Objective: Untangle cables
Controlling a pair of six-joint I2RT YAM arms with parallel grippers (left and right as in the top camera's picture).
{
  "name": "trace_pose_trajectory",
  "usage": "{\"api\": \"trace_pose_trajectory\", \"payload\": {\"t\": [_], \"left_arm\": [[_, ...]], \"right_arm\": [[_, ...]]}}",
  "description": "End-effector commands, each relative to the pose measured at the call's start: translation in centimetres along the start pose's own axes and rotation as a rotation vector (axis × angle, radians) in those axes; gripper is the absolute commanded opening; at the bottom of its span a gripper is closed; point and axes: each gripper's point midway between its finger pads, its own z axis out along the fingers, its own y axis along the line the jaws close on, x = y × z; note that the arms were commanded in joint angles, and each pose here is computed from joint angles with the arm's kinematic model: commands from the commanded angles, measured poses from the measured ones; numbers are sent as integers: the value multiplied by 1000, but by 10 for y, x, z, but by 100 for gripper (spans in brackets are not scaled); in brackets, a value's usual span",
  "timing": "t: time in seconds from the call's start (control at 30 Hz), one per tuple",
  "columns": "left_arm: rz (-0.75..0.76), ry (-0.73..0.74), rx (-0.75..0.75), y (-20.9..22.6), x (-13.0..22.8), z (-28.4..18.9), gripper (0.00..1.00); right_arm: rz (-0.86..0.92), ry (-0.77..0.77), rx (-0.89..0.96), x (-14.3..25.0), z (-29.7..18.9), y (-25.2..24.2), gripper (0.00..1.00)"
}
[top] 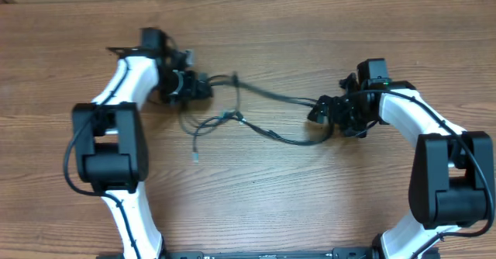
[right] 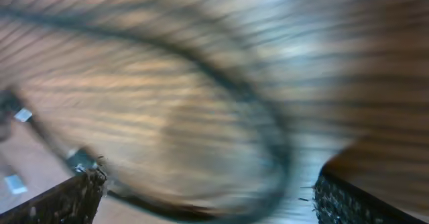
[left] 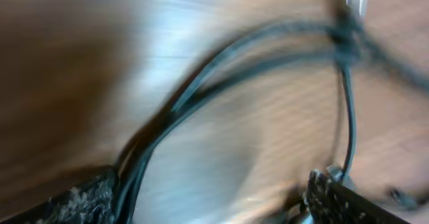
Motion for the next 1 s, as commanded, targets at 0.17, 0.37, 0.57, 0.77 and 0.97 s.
{"api": "trace_pose_trajectory", "payload": {"t": [0.17, 0.37, 0.57, 0.77, 0.97], "left_arm": [[182, 297, 21, -50, 80, 80, 90], [119, 356, -69, -46, 95, 78, 81], [8, 403, -176, -30, 107, 66, 77], [-239, 457, -593, 23, 133, 32, 74], [-261, 473, -631, 21, 138, 11, 64]], "right_arm": [[-17, 195, -34, 53, 42, 13, 100], [-30, 191, -1, 54, 44, 10, 100], [-17, 213, 26, 59, 42, 5, 100], [0, 273, 31, 75, 41, 7, 100], [-54, 329, 45, 95, 47, 21, 100]]}}
